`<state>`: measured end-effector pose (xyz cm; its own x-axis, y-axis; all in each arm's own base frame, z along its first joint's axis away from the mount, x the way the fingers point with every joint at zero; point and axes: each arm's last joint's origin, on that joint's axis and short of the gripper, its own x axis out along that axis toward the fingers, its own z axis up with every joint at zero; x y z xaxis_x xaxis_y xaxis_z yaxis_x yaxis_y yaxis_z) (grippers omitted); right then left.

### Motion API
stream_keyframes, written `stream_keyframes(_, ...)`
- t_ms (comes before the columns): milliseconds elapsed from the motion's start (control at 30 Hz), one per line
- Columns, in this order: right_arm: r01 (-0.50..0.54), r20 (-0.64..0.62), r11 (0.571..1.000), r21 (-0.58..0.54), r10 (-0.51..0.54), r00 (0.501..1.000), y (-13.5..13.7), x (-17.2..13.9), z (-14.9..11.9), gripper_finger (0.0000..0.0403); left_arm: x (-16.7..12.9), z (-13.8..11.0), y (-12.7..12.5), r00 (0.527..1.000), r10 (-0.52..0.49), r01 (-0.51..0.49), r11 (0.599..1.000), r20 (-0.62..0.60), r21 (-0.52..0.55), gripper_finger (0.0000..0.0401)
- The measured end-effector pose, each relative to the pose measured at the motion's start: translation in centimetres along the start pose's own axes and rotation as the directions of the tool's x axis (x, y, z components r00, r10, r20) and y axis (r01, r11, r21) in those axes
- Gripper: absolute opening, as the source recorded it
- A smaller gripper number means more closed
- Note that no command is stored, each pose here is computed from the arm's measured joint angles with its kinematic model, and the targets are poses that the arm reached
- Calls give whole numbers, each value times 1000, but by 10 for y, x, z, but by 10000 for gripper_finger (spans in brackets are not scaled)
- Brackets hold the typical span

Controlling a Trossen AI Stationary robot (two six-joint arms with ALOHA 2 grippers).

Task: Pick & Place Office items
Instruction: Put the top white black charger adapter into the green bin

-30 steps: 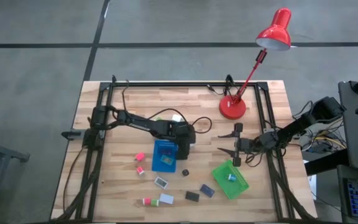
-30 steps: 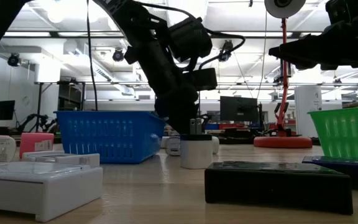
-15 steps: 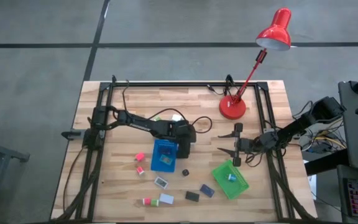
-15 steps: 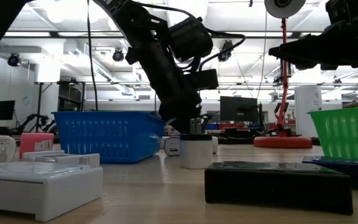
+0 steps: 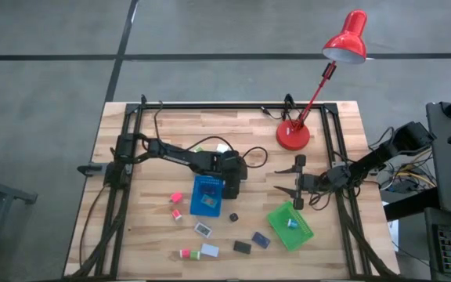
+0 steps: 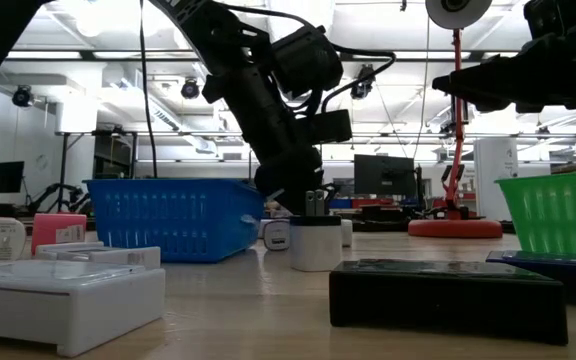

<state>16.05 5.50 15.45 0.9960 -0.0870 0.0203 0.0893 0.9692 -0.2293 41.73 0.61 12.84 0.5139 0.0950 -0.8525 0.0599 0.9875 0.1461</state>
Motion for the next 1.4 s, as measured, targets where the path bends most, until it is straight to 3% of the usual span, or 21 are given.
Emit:
stream_keyframes(433, -9, -44, 999, 36, 11, 999, 1, 0, -5, 224, -25, 14, 4, 995, 55, -55, 998, 87, -7, 120)
stream_keyframes(633, -10, -45, 999, 45, 12, 999, 1, 0, -5, 224, -42, 13, 7, 992, 115, -116, 993, 50, 0, 120)
stream_keyframes(900, 21, -110, 1000, 16, -19, 994, 0, 27, 13, 224, -72, 13, -2, 984, 167, -169, 986, 69, 19, 120)
stream_keyframes(1167, -67, -71, 998, -5, 67, 995, -8, 61, 38, 224, -105, -9, -8, 970, 222, -223, 975, 97, 5, 120)
stream_keyframes(1400, -109, -90, 994, 22, 110, 990, -23, 95, 34, 224, -139, -39, -5, 959, 252, -247, 968, 127, -55, 120)
